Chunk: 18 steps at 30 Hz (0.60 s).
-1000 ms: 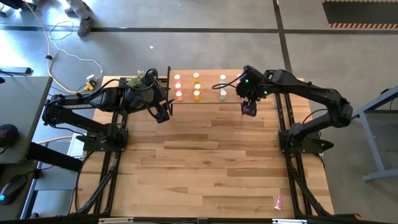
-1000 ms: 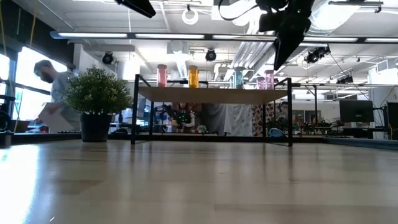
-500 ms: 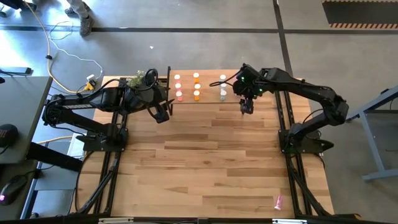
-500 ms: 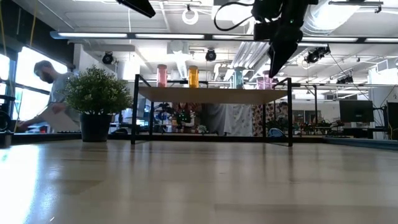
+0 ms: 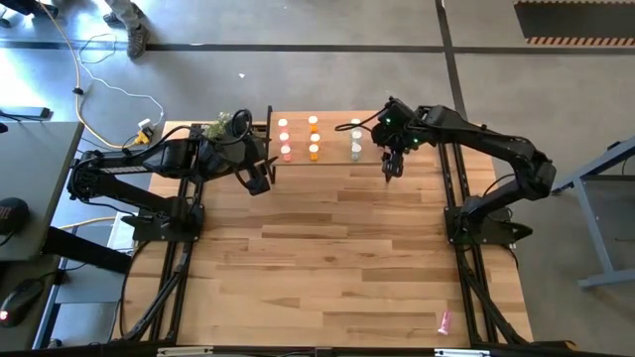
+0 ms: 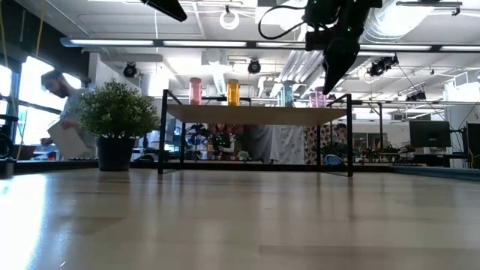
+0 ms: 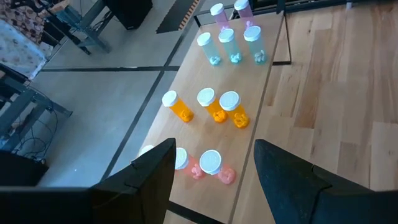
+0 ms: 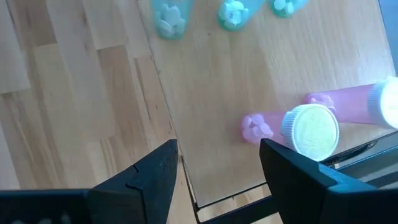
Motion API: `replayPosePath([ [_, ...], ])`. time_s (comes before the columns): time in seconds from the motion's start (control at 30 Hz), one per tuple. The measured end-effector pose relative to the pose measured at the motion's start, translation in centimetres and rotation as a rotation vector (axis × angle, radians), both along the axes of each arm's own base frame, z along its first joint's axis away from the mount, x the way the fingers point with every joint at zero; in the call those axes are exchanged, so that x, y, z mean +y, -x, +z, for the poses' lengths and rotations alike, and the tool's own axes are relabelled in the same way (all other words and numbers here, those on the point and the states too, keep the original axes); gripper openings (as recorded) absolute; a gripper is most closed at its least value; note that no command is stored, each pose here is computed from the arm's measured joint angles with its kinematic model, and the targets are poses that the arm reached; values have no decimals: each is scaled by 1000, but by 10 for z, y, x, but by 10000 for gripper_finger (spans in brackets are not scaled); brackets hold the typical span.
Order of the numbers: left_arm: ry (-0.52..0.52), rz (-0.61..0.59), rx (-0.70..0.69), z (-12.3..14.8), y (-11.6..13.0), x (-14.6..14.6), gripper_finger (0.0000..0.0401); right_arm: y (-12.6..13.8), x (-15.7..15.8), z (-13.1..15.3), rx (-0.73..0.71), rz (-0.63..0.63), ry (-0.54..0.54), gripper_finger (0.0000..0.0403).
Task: Pick and place medicine bottles onto shelf by color
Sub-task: Put the top violet pill bottle on the shelf aligned with the other violet pill bottle
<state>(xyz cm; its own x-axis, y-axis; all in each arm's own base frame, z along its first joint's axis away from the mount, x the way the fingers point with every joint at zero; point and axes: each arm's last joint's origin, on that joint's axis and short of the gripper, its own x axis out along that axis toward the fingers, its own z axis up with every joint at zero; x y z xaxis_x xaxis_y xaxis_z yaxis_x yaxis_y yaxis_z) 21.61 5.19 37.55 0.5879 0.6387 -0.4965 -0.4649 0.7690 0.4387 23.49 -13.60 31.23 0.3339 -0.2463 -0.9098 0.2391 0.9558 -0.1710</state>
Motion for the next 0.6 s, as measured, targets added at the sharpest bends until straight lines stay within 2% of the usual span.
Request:
replayPosePath([
  [0.37, 1, 1, -1, 0, 0, 0, 207, -2, 18, 7, -60, -60, -50, 220],
  [0.6, 15, 46, -17, 0, 2, 7, 207, -3, 39, 39, -213, -231, -142, 220],
])
